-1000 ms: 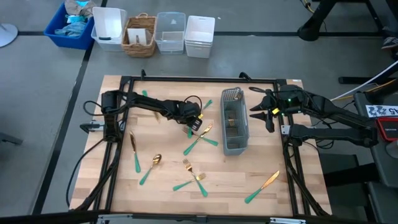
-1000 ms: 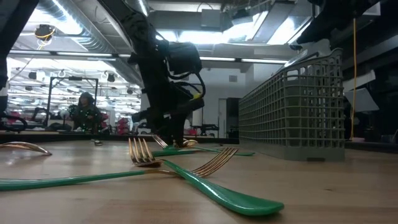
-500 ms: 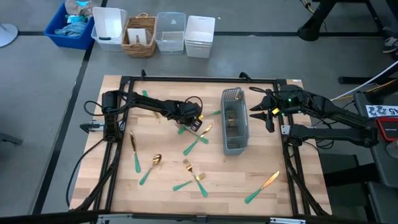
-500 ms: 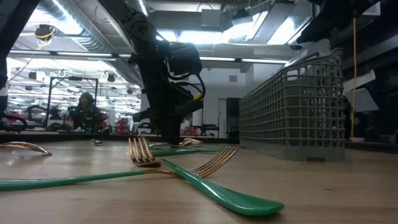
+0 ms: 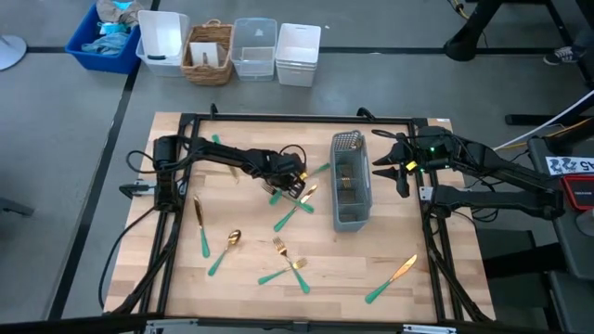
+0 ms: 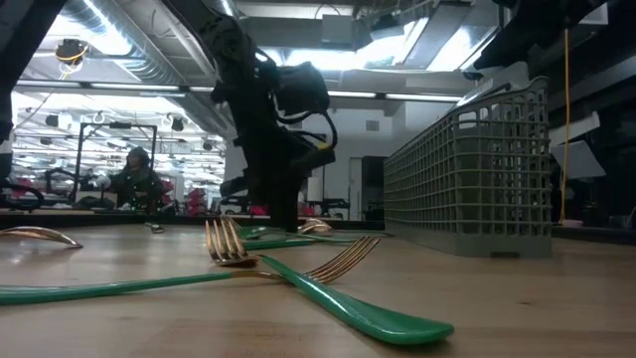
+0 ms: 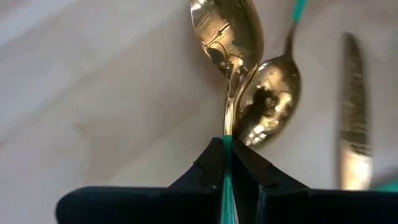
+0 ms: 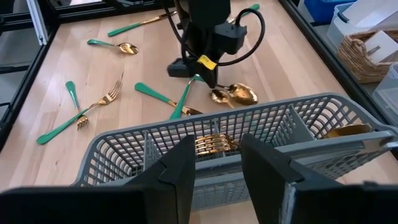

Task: Sort silverware
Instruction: Put the middle spoon into the the top section of the basket

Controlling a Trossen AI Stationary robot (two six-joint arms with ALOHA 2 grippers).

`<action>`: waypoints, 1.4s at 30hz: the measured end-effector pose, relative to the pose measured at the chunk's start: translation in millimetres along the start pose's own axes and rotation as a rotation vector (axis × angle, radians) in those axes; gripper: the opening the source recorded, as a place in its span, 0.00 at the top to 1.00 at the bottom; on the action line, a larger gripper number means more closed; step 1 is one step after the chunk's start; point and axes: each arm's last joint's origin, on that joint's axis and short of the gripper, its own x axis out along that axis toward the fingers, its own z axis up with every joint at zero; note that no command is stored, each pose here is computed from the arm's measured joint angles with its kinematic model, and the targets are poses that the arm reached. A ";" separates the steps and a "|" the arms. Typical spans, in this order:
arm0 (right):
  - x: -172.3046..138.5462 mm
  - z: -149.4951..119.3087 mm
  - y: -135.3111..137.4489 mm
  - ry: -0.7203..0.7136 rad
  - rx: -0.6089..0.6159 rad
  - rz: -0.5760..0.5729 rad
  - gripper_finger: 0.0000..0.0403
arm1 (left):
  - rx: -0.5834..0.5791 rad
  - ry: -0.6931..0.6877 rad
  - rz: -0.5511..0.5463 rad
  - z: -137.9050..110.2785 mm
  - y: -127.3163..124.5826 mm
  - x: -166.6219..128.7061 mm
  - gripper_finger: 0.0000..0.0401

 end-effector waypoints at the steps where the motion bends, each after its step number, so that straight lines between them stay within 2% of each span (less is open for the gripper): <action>1: 0.0 0.0 0.0 0.000 0.000 0.000 0.68 | 0.000 -0.003 -0.012 1.5 -1.6 -2.1 0.98; 10: -0.1 0.0 0.0 0.000 -0.001 -0.002 0.68 | -0.005 -0.051 -0.084 7.6 -6.6 -28.8 0.99; 14: -0.1 -0.1 -0.2 0.000 -0.001 -0.008 0.68 | -0.007 -0.127 -0.147 15.0 -11.0 -44.3 0.99; 22: -0.1 0.0 -0.2 0.000 -0.001 -0.009 0.68 | 0.084 -0.483 -0.380 44.8 -29.4 -82.1 0.99; 27: -0.1 0.0 -0.3 0.000 -0.001 -0.011 0.68 | 0.162 -0.795 -0.467 64.4 -40.5 -98.8 1.00; 31: -0.1 0.1 -0.3 0.000 -0.001 -0.011 0.68 | 0.219 -0.999 -0.479 77.9 -42.7 -97.9 1.00; 35: 0.0 0.1 -0.3 0.000 -0.001 -0.011 0.68 | 0.241 -1.143 -0.466 90.8 -36.1 -89.3 1.00; 42: 0.0 0.1 -0.3 0.000 -0.001 -0.011 0.68 | 0.232 -1.300 -0.436 106.5 -21.5 -60.8 1.00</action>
